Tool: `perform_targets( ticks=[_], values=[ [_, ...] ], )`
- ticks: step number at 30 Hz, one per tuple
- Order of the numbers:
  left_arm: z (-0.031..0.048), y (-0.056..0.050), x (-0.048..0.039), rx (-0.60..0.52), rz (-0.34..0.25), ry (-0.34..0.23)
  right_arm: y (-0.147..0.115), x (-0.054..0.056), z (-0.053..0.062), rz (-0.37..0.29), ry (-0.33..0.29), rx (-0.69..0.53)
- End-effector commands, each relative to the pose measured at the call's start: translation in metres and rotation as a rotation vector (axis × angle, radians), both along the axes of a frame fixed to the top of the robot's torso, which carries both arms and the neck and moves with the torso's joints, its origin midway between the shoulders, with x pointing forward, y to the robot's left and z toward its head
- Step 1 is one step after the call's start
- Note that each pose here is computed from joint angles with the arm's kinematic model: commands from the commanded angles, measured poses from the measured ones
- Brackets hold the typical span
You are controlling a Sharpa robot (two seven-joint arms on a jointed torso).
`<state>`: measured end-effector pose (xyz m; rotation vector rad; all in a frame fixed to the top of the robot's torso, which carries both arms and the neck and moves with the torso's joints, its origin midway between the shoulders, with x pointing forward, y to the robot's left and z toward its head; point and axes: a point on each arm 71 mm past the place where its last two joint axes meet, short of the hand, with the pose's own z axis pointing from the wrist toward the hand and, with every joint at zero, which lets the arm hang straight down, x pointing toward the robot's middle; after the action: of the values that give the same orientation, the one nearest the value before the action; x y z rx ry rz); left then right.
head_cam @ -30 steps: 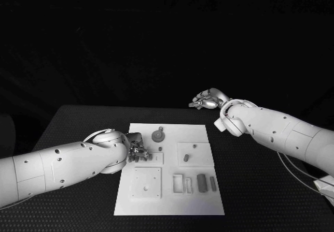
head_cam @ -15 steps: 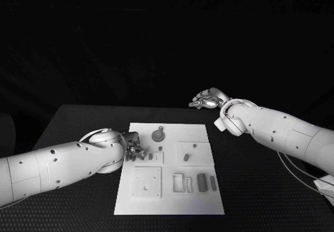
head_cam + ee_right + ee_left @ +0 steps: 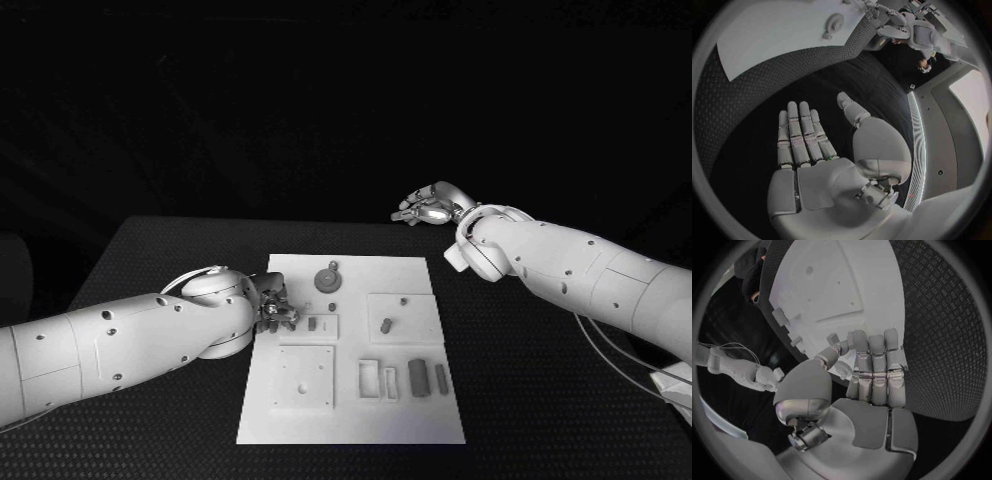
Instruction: Assemble the parts on the task board
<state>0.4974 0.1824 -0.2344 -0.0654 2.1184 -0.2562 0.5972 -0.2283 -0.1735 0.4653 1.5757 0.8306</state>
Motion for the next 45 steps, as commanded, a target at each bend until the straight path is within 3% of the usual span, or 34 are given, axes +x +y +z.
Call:
perform_targets(
  ticks=[1,15,33,45],
  values=[
    [-0.0037,0.003,-0.0008,0.018,0.017,-0.002,0.001,0.000,0.000,0.014,0.001,0.004],
    [-0.0012,-0.002,-0.0041,-0.015,0.005,-0.026,0.000,0.000,0.000,0.012,0.002,0.005],
    [0.0050,0.006,-0.0079,-0.066,0.034,-0.085,-0.002,-0.001,-0.001,0.007,0.004,0.008],
    [0.0062,0.003,-0.0068,-0.086,0.031,-0.108,-0.003,-0.001,-0.001,0.007,0.005,0.009]
  ],
)
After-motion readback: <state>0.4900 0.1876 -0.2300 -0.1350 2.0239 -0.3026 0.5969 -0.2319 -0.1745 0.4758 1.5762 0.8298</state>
